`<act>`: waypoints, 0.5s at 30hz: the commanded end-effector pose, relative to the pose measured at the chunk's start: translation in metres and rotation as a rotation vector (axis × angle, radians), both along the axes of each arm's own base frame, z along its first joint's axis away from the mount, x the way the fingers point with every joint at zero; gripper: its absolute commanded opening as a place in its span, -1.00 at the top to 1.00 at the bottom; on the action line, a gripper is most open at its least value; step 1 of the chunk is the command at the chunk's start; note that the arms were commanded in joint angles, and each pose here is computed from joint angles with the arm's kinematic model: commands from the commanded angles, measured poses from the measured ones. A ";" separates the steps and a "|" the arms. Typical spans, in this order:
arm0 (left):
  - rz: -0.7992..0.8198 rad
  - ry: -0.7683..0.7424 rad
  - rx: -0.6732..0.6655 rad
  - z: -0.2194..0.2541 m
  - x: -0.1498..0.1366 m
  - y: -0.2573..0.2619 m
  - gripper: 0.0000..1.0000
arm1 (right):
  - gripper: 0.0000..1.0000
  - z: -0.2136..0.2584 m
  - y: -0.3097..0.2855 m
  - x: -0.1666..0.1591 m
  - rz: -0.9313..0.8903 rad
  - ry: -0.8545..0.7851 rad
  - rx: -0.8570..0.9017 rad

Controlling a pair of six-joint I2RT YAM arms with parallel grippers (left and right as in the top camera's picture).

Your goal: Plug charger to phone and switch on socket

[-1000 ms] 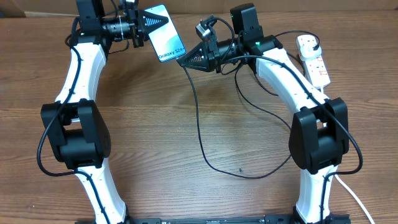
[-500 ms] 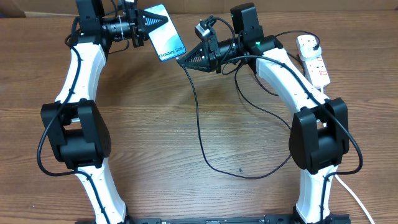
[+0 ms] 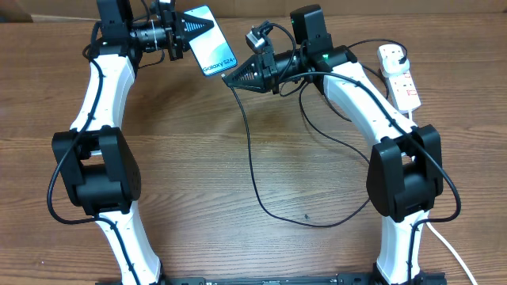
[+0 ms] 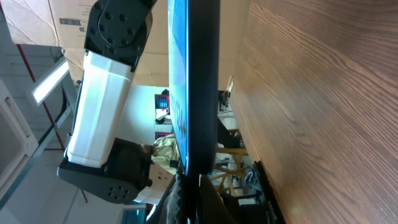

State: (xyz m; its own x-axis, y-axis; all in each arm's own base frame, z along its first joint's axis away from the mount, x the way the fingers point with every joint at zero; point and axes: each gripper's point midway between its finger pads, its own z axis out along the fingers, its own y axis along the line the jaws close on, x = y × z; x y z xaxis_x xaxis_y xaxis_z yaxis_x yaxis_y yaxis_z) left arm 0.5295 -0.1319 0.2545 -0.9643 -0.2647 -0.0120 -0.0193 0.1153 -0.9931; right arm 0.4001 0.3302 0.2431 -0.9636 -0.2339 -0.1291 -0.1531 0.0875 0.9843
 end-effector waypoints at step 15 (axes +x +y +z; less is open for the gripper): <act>-0.021 -0.027 -0.011 0.007 -0.002 0.001 0.91 | 0.93 0.010 0.002 0.000 0.002 -0.029 0.014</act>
